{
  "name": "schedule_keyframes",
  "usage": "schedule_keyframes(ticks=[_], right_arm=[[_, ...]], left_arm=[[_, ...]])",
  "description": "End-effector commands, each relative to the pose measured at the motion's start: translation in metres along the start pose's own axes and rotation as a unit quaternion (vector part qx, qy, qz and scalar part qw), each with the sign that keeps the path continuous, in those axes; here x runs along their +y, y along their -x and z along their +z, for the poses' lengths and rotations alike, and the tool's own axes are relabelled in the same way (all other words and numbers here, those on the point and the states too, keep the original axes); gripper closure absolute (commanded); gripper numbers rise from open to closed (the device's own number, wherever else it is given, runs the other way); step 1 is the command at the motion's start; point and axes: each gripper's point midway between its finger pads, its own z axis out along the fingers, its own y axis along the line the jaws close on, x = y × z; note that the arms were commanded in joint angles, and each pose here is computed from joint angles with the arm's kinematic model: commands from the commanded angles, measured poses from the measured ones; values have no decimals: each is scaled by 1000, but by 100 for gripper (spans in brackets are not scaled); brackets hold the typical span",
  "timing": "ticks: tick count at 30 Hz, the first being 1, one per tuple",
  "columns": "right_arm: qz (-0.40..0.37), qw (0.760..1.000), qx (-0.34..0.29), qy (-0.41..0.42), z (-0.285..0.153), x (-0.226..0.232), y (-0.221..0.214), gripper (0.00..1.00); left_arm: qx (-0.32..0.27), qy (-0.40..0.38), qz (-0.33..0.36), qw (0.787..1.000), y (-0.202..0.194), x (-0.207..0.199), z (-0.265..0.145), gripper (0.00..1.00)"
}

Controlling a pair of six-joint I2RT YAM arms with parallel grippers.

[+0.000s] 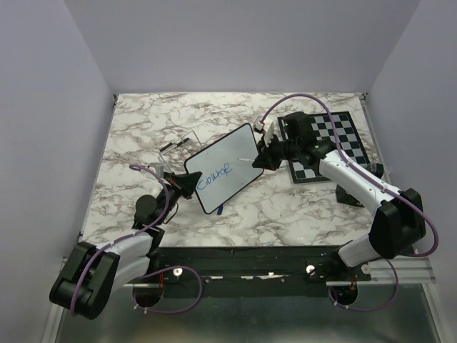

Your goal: Write a sentence on the whiteboard

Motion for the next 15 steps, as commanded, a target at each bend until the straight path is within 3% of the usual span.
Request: schedule_keyframes(ticks=[1,15], right_arm=[[-4,1000,-3,11,3,1,-3,100],[-4,1000,-3,12,2,0,-4,100]], left_arm=[[21,-6,-2,1000,-13,0,-7,100],[23,-2,-6,1000,-15,1,-8,100]])
